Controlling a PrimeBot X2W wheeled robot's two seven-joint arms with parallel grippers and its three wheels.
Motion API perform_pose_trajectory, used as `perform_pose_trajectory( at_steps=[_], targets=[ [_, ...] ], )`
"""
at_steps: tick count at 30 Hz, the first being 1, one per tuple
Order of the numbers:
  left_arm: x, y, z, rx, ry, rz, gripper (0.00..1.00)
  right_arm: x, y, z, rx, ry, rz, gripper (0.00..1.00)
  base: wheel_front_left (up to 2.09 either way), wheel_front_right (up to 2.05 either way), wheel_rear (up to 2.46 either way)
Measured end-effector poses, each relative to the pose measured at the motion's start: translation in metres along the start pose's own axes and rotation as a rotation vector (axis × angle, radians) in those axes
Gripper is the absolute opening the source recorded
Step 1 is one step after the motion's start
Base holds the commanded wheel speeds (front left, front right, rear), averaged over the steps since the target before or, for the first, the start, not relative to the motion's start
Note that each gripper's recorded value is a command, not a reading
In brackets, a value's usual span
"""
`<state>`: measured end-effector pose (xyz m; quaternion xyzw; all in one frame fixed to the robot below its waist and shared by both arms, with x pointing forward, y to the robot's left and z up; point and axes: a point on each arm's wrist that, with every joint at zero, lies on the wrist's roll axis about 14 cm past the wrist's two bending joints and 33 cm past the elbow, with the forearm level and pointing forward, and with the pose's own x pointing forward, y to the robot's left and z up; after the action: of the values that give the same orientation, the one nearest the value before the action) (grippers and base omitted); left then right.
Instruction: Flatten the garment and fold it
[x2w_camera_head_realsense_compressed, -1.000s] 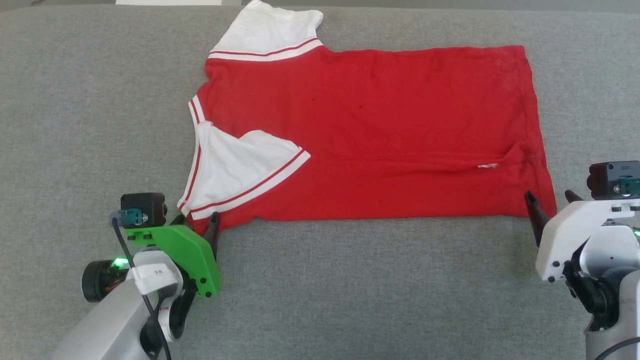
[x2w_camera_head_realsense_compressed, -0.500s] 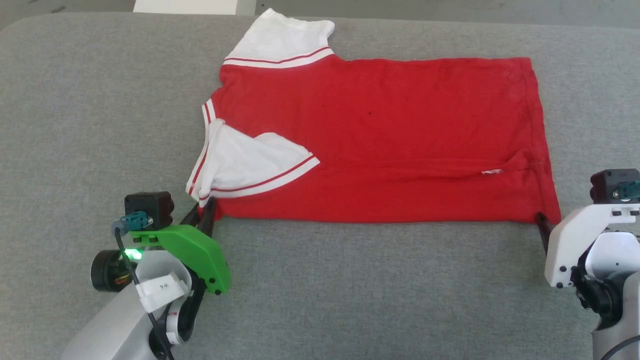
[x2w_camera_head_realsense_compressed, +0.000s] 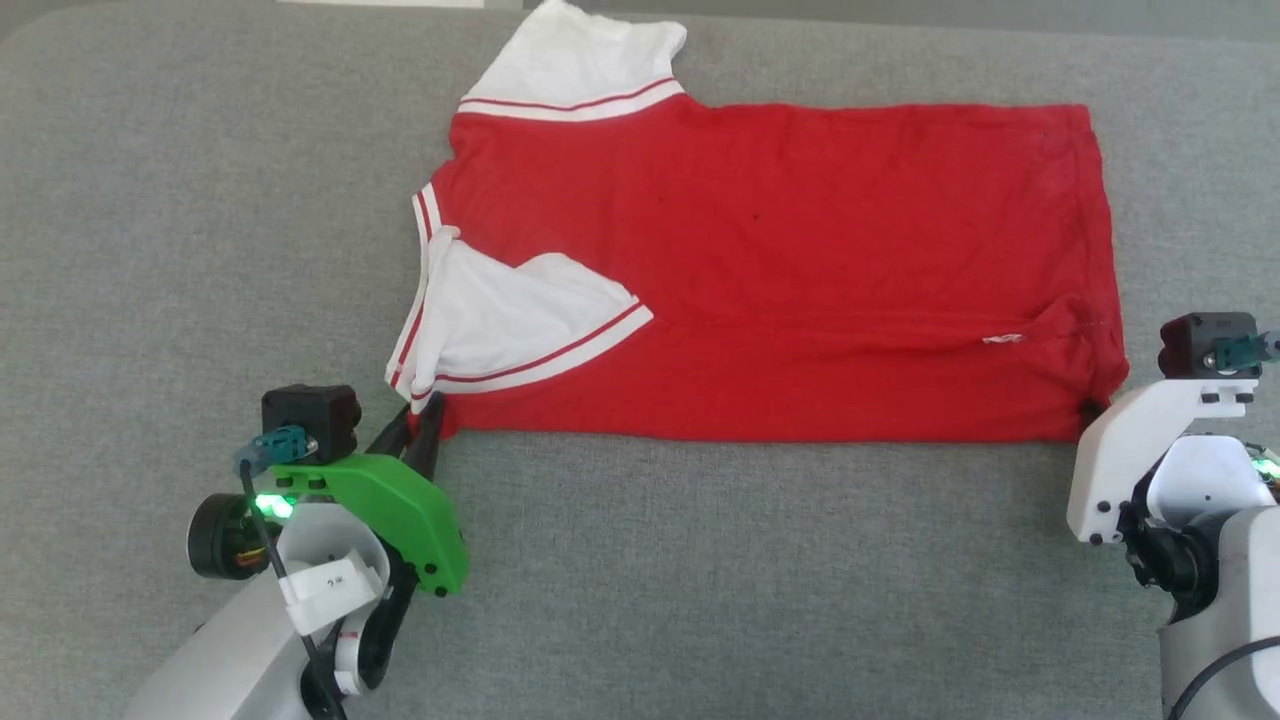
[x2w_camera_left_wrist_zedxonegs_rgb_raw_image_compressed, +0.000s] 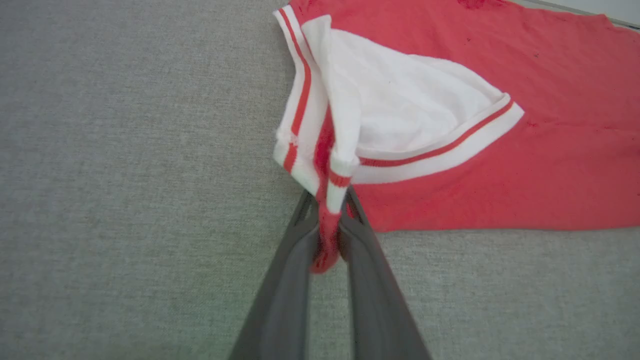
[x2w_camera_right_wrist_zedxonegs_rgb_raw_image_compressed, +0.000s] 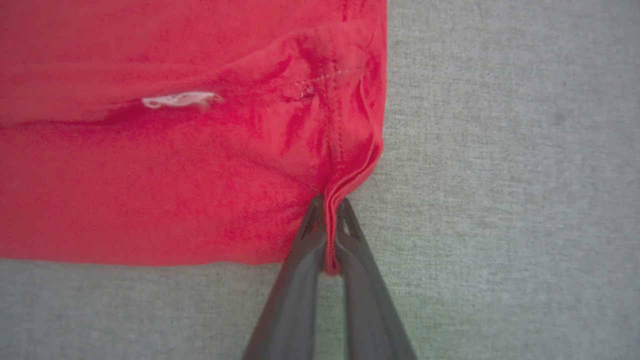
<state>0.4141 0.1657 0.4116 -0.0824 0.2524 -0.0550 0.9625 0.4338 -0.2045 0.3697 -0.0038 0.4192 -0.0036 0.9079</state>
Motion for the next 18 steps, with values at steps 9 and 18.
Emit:
perform_pose_trajectory(
  at_steps=[9,18],
  targets=[
    [-0.019,0.003,0.008,0.038,-0.019,-0.001,0.00,-0.031,-0.010,0.002,0.032,-0.049,-0.009,0.00,0.00,0.00,0.00],
    [-0.051,0.001,-0.029,0.049,0.137,-0.022,0.00,-0.073,-0.023,-0.011,0.041,-0.044,-0.016,0.00,0.00,0.00,0.00]
  ],
)
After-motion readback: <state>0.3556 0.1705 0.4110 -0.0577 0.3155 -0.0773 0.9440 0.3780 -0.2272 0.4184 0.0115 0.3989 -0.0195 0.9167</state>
